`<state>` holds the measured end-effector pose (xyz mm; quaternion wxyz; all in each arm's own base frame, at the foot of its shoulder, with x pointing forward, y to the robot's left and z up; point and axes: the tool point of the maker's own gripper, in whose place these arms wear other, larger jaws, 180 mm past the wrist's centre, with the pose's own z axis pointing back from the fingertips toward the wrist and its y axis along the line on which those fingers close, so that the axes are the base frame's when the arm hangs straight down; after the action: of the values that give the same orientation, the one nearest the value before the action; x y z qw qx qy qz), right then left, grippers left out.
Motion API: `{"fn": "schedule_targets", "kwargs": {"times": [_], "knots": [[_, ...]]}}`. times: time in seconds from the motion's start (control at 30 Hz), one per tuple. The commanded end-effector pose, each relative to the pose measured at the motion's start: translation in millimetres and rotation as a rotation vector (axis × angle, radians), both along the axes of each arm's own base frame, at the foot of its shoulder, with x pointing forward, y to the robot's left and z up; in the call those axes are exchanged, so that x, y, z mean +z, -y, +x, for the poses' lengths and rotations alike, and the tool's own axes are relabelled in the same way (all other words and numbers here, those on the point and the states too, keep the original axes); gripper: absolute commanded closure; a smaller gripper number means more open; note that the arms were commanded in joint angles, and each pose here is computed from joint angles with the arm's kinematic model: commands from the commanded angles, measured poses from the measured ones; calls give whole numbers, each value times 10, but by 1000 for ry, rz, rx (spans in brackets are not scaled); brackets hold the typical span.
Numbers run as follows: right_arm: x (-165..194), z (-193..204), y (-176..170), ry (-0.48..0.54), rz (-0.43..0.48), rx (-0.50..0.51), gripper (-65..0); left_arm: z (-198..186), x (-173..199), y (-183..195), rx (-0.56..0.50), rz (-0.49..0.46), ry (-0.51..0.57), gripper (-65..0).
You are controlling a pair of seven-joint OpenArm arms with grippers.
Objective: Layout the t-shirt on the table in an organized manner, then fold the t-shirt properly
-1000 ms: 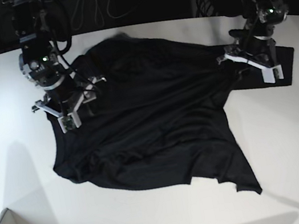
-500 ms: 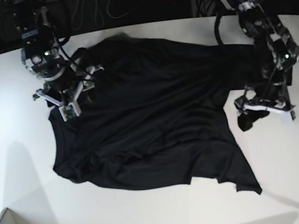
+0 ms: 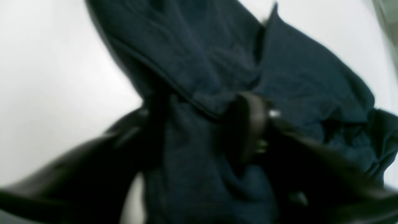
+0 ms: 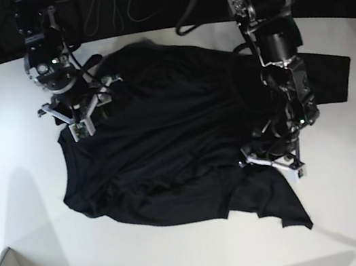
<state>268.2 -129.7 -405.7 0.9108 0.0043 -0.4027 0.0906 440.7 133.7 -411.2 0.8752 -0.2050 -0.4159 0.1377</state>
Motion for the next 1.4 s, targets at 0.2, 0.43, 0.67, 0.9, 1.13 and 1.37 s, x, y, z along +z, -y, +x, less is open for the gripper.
{"fn": "schedule_targets", "kwargs": {"times": [0.2, 0.43, 0.67, 0.9, 1.13, 1.37], "knots": [[104, 74, 9, 42, -1, 2, -347, 343, 514, -28, 16, 7, 141, -21], [54, 0, 9, 24, -1, 2, -347, 556, 1413, 177, -9, 110, 364, -4], [31, -30, 10, 13, -1, 2, -347, 649, 1708, 1028, -226, 368, 441, -4], [7, -89, 141, 4, -12, -31, -347, 409, 1304, 2143, -585, 666, 528, -4], [-13, -138, 198, -5, -18, -45, -347, 183, 769, 2415, -777, 877, 496, -33], [-13, -138, 198, -5, -18, -45, -347, -31, 1002, 2568, -760, 832, 561, -323]]}}
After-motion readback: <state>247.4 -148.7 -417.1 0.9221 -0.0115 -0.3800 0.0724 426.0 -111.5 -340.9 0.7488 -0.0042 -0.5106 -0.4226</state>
